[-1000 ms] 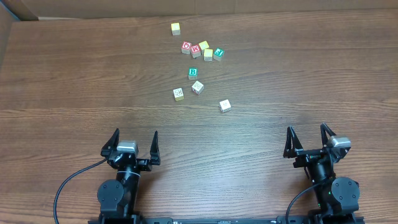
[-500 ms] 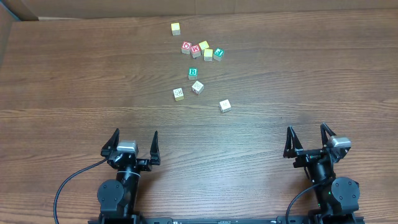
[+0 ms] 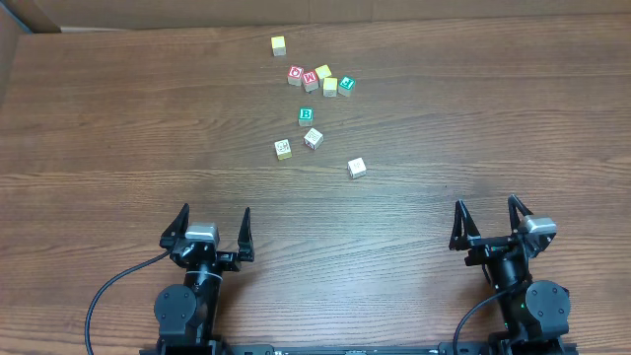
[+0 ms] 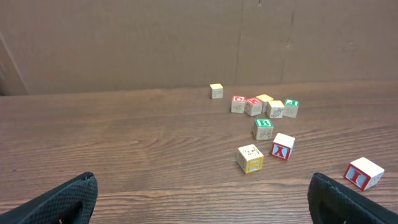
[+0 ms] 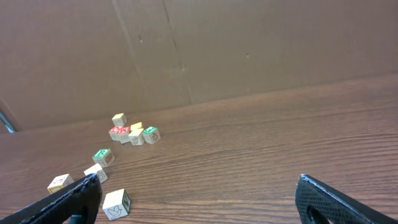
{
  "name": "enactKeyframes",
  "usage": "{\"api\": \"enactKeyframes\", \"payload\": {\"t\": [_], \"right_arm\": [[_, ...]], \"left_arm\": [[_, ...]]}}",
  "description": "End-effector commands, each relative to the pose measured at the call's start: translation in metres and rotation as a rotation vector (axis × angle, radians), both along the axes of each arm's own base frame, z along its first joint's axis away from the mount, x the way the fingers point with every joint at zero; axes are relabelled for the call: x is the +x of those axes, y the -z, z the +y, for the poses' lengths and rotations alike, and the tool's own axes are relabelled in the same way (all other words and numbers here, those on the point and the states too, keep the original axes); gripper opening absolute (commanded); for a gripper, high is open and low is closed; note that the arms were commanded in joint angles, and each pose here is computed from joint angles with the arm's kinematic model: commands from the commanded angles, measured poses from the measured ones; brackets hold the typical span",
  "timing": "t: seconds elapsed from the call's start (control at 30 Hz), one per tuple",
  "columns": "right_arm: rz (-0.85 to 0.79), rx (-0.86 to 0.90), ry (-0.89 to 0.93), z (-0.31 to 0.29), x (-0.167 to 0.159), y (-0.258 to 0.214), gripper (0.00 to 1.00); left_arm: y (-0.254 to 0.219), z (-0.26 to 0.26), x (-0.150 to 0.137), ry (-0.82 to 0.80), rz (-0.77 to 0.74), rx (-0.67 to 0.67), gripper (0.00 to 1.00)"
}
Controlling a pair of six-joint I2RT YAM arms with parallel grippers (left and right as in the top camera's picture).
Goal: Flip 4 blocks
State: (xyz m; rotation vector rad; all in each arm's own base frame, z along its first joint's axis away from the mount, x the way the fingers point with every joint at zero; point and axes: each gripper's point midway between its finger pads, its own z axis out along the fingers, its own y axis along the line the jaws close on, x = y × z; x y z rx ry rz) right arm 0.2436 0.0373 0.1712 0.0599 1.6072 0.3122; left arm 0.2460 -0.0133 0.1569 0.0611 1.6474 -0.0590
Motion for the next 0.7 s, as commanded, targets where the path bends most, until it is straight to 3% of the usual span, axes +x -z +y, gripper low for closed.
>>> {"api": "enactKeyframes", "payload": {"t": [0.0,0.67], "right_arm": [[-0.006,-0.011,-0.004,0.0006,0.0,0.0017,1.0],[-0.006,-0.011,-0.004,0.0006,0.0,0.0017,1.0]], "left_arm": [[0.0002,0.0014,-0.0002,-0.004,-0.006,0.022,1.0],[0.0002,0.0014,-0.0002,-0.004,-0.006,0.022,1.0]]}}
